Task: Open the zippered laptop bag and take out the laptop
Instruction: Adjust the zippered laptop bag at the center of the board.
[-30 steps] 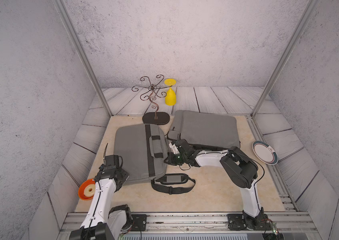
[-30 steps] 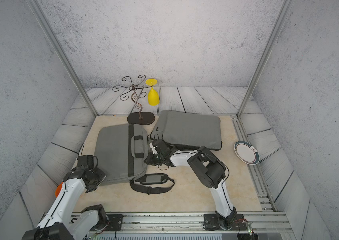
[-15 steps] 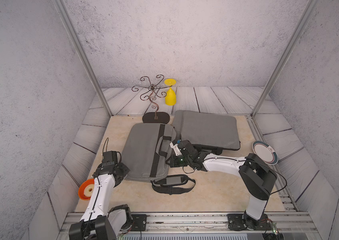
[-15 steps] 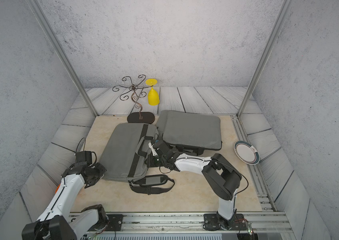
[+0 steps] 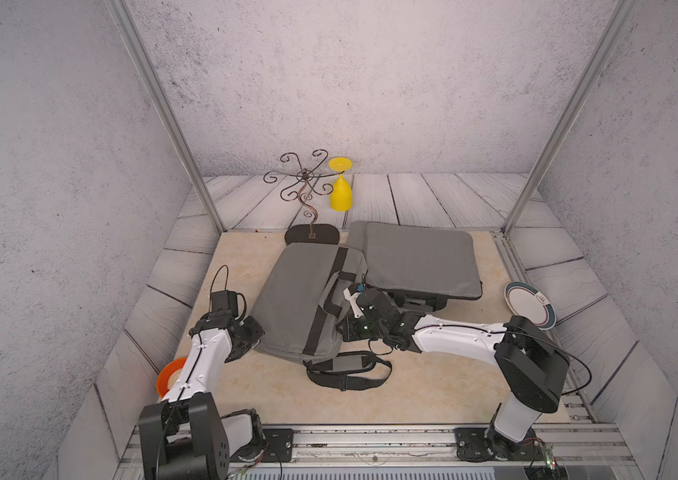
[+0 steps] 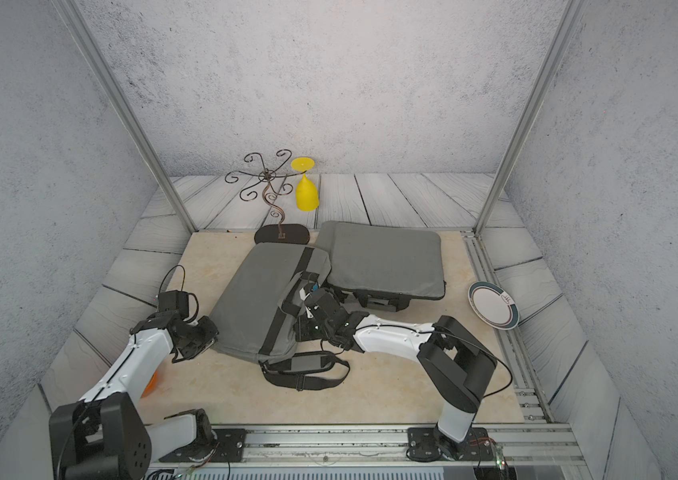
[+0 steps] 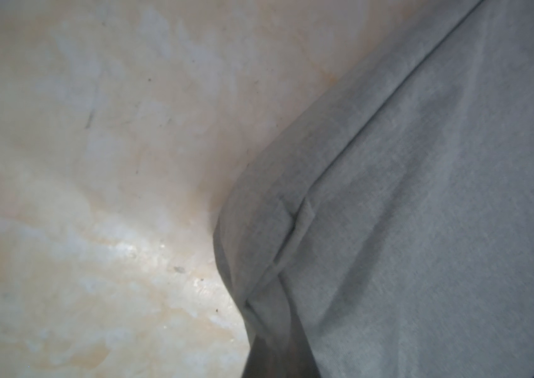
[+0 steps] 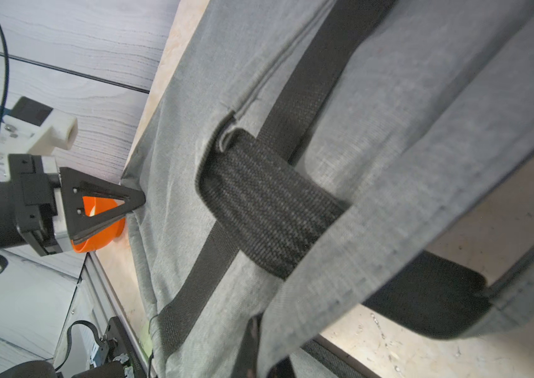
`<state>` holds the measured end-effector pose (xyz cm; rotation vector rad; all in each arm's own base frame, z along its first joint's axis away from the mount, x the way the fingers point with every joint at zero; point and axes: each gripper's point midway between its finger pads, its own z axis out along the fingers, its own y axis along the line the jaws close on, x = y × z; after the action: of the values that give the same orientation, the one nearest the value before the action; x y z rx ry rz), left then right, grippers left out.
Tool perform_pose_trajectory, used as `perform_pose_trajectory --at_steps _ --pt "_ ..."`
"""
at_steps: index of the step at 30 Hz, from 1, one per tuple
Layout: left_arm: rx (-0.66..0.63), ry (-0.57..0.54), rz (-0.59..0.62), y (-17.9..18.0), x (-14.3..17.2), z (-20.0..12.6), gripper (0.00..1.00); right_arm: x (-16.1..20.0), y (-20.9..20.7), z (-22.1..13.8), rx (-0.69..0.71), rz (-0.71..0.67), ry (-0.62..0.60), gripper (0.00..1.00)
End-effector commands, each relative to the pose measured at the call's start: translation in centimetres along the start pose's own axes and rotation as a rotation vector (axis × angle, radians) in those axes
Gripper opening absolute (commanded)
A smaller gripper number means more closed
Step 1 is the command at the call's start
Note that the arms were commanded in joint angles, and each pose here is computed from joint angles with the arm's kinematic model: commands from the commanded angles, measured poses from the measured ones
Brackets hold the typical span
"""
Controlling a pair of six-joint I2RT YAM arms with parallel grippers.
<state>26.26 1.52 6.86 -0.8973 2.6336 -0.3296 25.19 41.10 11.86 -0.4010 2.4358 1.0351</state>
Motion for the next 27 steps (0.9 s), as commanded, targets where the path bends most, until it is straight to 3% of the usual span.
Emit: perform_pose_trajectory --at_steps 1,3,5,12,16,20,27 --pt "0.196 -0.031 0.126 -5.2 -1.5 -0.9 0.06 0.9 4.0 1.5 -0.156 -0.022 0.025 0.00" --pt "0.162 -0.029 0.143 -4.7 -1.6 -0.8 0.13 0.6 3.6 2.2 -0.146 0.021 0.001 0.00" --pt "0.155 -0.019 0.151 -4.7 -1.5 -1.0 0.29 0.3 2.9 2.9 -0.129 0.086 -0.025 0.00" --pt "0.132 -0.035 0.188 -4.6 -0.3 -3.2 0.68 0.0 1.7 3.5 -0.043 0.183 -0.101 0.00" --pt "0.135 -0.068 0.204 -5.2 1.3 -5.7 0.73 0.5 1.4 4.3 -0.030 0.215 -0.093 0.00" --pt "0.174 -0.038 0.191 -5.6 5.2 -7.0 0.73 0.2 1.8 4.3 -0.039 0.186 -0.082 0.00" --pt "0.217 0.028 0.171 -4.8 11.4 -7.2 0.73 -0.2 2.6 4.1 -0.067 0.170 -0.066 0.00"
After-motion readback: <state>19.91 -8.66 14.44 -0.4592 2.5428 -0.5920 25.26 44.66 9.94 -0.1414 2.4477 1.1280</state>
